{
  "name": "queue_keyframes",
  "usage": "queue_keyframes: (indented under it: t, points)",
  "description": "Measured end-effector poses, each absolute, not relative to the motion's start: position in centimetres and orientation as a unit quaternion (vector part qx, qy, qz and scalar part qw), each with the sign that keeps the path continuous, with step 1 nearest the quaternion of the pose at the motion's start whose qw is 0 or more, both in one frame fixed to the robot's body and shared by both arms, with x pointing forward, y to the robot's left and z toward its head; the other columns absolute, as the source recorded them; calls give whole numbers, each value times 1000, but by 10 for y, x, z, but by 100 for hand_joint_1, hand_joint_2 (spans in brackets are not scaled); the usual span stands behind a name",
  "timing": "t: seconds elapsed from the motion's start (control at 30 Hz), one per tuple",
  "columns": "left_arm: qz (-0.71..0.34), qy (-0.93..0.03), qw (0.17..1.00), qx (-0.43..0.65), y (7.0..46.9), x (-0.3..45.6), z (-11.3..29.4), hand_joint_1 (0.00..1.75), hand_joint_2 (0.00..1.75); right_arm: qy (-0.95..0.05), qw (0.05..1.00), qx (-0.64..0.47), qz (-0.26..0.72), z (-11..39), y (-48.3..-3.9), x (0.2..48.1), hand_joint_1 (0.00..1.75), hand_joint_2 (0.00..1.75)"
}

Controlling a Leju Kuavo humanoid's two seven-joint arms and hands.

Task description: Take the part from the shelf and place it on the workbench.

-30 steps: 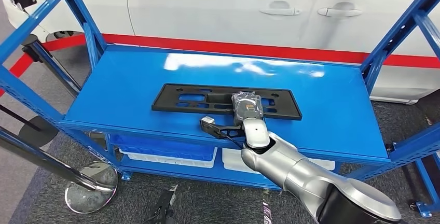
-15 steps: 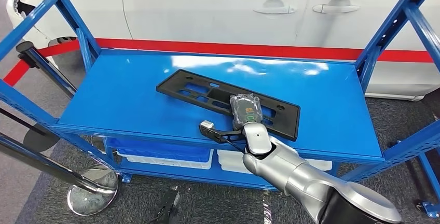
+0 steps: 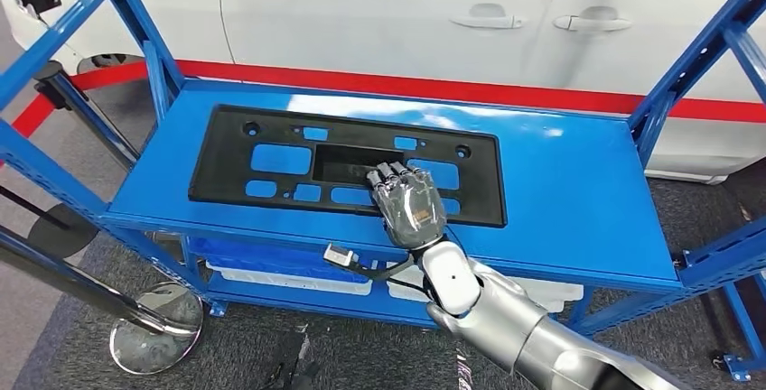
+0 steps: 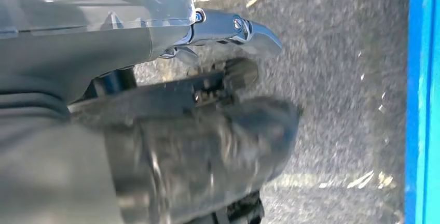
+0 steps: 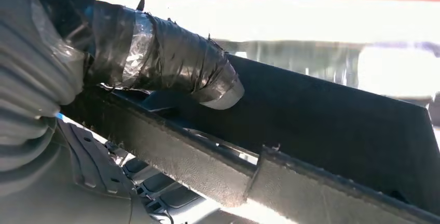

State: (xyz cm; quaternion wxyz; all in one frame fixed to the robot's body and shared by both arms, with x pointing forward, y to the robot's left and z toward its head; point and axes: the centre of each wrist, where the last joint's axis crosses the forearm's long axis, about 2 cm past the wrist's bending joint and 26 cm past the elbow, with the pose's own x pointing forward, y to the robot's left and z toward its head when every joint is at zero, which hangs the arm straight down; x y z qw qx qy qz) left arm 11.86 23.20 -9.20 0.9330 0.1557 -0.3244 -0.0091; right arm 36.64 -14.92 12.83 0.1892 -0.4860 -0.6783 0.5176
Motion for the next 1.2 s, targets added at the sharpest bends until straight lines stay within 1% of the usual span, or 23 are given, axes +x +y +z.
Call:
queue_keyframes:
  t: [0.27, 0.4, 0.5, 0.67, 0.9, 1.2]
  points:
    - [-14, -302, 937, 174, 235, 105, -95, 0, 175, -754, 156, -510, 384, 176, -154, 337, 175, 175]
    - [-12, -296, 939, 177, 236, 99, -97, 0, 175, -787, 162, -509, 310, 201, -159, 318, 175, 175]
    - [-3, -289, 941, 176, 237, 94, -98, 0, 175, -813, 175, -486, 269, 215, -159, 303, 175, 175]
    - [8, -283, 944, 167, 239, 90, -99, 0, 175, -859, 199, -417, 220, 228, -161, 271, 175, 175]
    - [1, -277, 945, 175, 249, 97, -99, 0, 175, -872, 216, -395, 194, 241, -167, 253, 175, 175]
    - [-3, -277, 945, 175, 253, 103, -98, 0, 175, -863, 221, -395, 225, 243, -180, 244, 175, 175]
